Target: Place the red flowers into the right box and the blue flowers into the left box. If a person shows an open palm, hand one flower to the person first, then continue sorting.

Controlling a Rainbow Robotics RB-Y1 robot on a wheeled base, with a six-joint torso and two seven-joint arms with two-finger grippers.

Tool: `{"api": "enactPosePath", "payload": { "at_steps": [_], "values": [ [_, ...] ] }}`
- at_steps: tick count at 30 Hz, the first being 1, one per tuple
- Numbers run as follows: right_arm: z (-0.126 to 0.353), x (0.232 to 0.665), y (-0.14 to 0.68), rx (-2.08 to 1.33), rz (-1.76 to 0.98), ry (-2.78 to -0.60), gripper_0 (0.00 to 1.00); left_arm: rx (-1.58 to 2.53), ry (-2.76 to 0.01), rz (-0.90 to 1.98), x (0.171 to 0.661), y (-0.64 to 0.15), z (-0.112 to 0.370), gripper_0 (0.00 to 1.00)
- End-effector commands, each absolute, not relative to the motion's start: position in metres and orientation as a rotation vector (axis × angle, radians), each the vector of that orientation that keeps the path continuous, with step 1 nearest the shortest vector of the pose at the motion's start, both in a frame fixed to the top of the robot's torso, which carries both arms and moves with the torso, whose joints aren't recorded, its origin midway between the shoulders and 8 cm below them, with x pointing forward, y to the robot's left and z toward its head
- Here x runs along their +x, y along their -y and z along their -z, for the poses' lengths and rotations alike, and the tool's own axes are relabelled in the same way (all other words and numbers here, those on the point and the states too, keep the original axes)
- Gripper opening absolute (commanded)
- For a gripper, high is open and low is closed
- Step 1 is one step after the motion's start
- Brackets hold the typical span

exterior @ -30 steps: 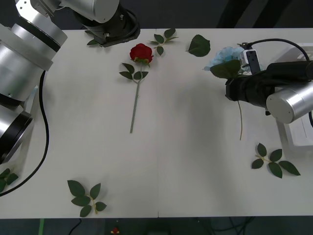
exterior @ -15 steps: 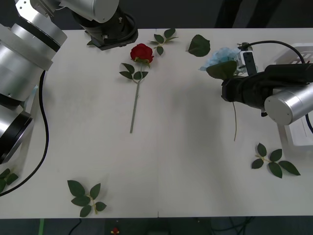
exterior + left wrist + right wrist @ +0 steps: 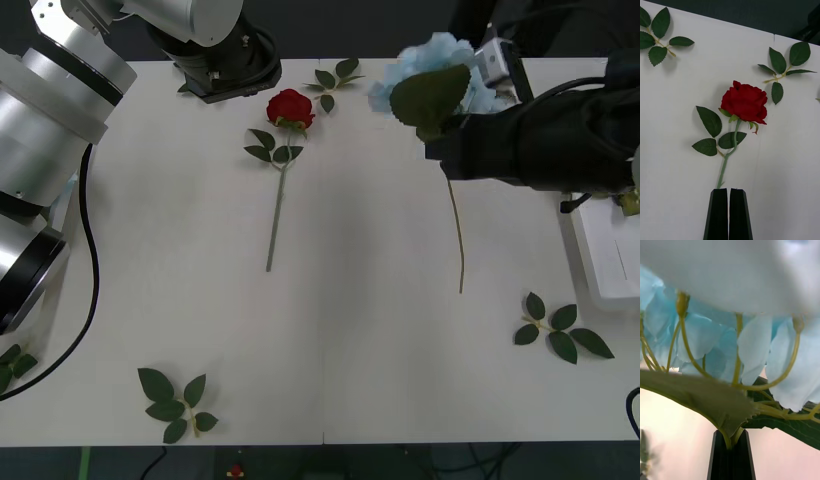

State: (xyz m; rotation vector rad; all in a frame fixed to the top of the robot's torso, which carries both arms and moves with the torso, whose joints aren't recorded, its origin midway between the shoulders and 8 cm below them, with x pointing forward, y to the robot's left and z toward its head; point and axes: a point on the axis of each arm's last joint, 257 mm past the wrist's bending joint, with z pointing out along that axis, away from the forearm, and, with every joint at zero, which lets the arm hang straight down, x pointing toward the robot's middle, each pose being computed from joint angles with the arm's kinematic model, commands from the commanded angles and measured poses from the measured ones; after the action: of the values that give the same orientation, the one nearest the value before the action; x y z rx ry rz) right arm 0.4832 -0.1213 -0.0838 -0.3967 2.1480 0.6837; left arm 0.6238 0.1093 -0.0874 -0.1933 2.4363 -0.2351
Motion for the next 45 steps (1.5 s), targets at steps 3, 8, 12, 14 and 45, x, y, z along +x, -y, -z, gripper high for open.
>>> {"api": "enactPosePath", "payload": {
  "at_steps": [3,8,12,14,45],
  "values": [
    [0.023,0.455,0.104,-0.673,-0.676,-1.933,0.00,-0.136,-2.319,0.264,0.638,-0.109,0.029,0.00],
    [-0.003,0.439,0.093,-0.843,-0.691,-1.748,0.00,-0.134,-2.228,0.363,0.647,-0.098,-0.004,0.00],
    [-0.011,0.429,0.085,-0.910,-0.708,-1.632,0.00,-0.133,-2.226,0.373,0.647,-0.099,-0.006,0.00],
    [-0.013,0.424,0.081,-0.924,-0.730,-1.582,0.00,-0.134,-2.221,0.371,0.647,-0.100,-0.008,0.00],
    [-0.028,0.392,0.026,-0.838,-1.002,-1.351,0.00,0.534,-2.044,0.800,0.467,-0.193,0.010,0.05]
  ]
}}
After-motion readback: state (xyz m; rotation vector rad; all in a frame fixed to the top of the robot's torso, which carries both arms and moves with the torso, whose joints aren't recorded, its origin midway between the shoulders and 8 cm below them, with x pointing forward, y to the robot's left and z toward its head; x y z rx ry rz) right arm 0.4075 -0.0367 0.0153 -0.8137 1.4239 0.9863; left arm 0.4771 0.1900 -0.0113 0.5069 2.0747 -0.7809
